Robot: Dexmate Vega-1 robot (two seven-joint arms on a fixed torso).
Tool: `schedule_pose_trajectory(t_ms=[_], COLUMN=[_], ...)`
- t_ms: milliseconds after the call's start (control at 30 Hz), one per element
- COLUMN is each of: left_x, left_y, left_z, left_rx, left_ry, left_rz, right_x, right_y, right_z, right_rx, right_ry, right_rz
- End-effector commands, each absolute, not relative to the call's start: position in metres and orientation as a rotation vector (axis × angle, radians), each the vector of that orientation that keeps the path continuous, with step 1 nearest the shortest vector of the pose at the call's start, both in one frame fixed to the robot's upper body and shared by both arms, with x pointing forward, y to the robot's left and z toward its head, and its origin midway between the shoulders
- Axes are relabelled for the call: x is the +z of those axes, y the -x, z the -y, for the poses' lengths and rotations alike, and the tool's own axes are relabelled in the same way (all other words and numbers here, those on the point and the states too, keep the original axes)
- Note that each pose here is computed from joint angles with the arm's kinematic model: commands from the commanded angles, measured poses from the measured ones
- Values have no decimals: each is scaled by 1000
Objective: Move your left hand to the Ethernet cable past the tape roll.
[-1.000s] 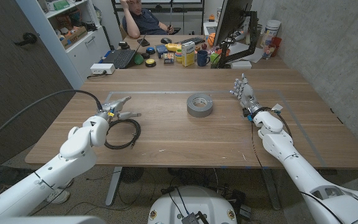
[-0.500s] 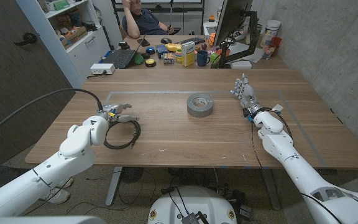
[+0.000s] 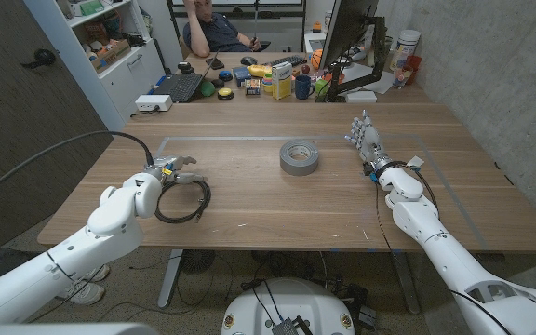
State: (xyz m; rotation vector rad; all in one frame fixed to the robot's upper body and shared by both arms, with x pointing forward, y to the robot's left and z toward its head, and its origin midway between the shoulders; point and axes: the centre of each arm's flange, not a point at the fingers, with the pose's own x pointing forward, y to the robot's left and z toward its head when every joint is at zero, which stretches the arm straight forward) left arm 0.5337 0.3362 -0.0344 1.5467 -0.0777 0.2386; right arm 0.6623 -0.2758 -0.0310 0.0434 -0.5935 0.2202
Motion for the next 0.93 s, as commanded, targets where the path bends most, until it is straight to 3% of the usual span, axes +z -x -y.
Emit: schedule_pose_trajectory(t_ms=[33, 933], left_x=[-33, -28], left_y=[-534, -539], left_z=[-337, -337], left_rx=[232, 216], left_ry=[-1553, -1568], left_rz=[78, 65], right_x=[-31, -30], right_y=[-663, -667], right_z=[274, 271], right_rx=[219, 217], right_ry=[-43, -39], right_rz=[592, 588])
